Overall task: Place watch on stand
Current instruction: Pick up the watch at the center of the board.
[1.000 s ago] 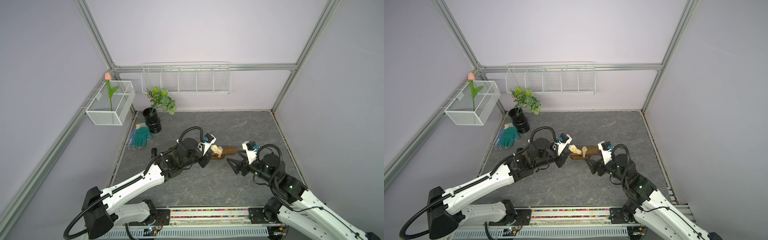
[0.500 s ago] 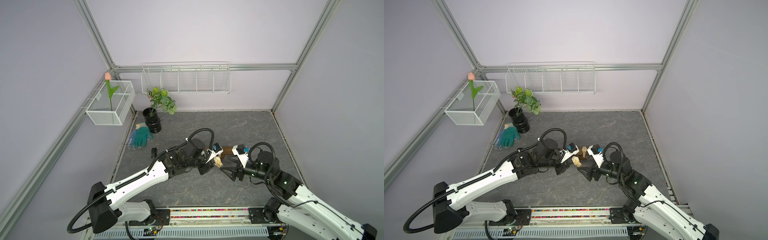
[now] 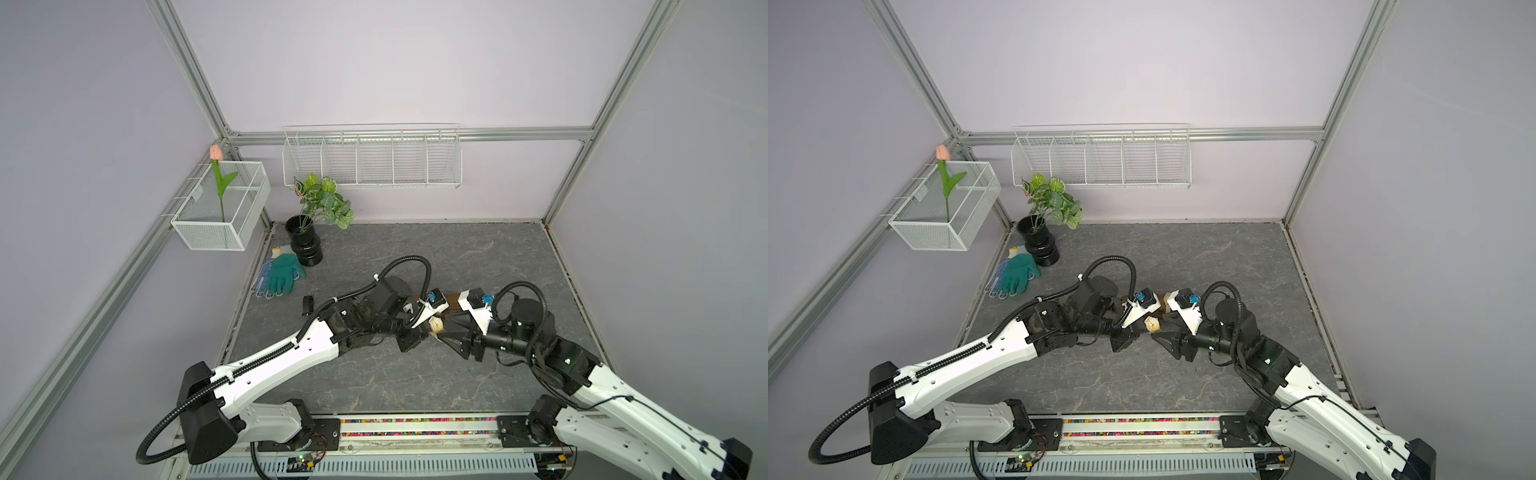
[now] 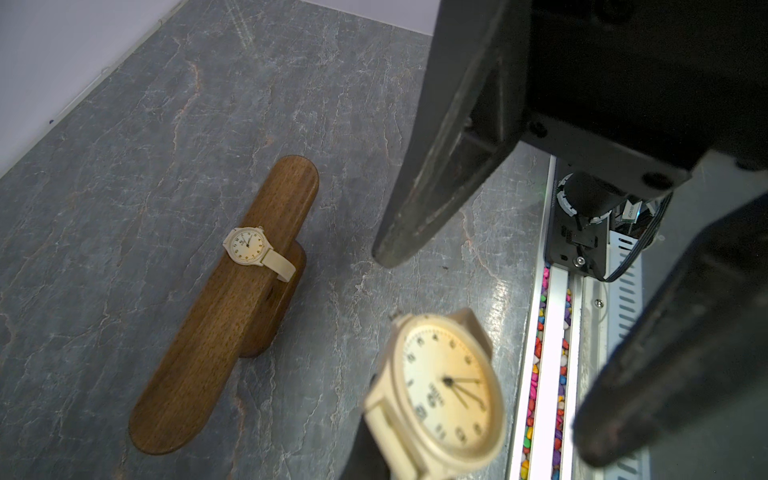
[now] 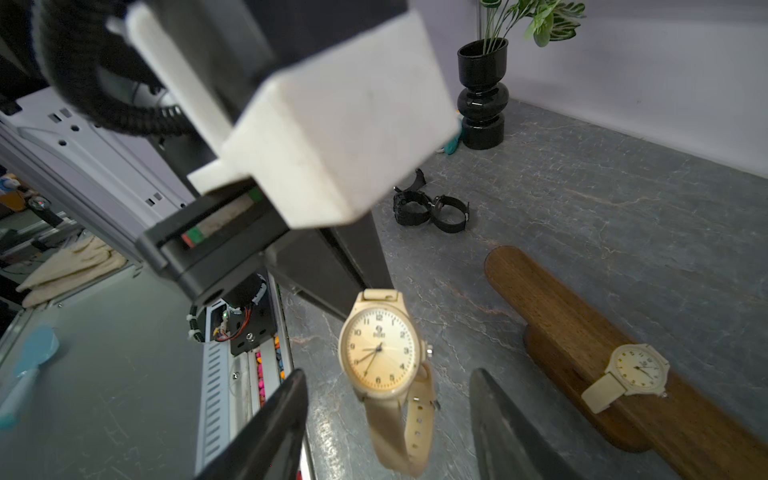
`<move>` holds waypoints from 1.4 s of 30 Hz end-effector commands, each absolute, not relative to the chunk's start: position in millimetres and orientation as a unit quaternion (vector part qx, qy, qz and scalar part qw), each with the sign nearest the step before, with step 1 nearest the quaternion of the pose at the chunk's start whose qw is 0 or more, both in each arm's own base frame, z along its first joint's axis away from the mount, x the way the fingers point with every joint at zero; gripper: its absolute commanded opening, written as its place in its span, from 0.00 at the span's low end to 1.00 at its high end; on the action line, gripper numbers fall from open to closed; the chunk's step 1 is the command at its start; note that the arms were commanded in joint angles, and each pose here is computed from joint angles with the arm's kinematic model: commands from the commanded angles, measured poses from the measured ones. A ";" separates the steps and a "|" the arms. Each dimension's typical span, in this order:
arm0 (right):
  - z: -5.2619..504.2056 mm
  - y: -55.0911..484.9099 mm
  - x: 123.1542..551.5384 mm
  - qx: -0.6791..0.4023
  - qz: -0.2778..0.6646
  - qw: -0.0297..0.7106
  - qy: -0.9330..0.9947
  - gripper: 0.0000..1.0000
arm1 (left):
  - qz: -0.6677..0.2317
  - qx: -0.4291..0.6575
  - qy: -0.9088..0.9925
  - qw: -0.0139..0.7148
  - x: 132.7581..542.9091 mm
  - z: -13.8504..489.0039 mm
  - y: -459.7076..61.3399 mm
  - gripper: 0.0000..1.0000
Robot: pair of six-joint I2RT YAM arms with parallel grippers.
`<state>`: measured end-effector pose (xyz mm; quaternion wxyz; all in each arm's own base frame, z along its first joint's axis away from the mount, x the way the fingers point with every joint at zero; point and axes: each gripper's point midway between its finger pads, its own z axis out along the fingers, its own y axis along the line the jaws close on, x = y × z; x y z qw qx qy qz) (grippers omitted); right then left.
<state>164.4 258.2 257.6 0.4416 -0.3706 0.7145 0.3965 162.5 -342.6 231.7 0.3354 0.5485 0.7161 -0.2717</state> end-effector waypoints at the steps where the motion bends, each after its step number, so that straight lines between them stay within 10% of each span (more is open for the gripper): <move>1: 272.2 263.1 167.6 -0.383 0.391 0.467 0.694 0.62 | -0.279 0.563 0.701 0.337 158.0 240.1 -347.3 0.00; 29: 263.0 277.4 170.2 -0.396 0.373 0.448 0.709 0.37 | -0.292 0.569 0.695 0.328 153.3 243.0 -351.2 0.00; 42: 249.1 263.4 176.8 -0.406 0.317 0.458 0.725 0.48 | -0.290 0.569 0.696 0.327 153.7 243.9 -351.0 0.00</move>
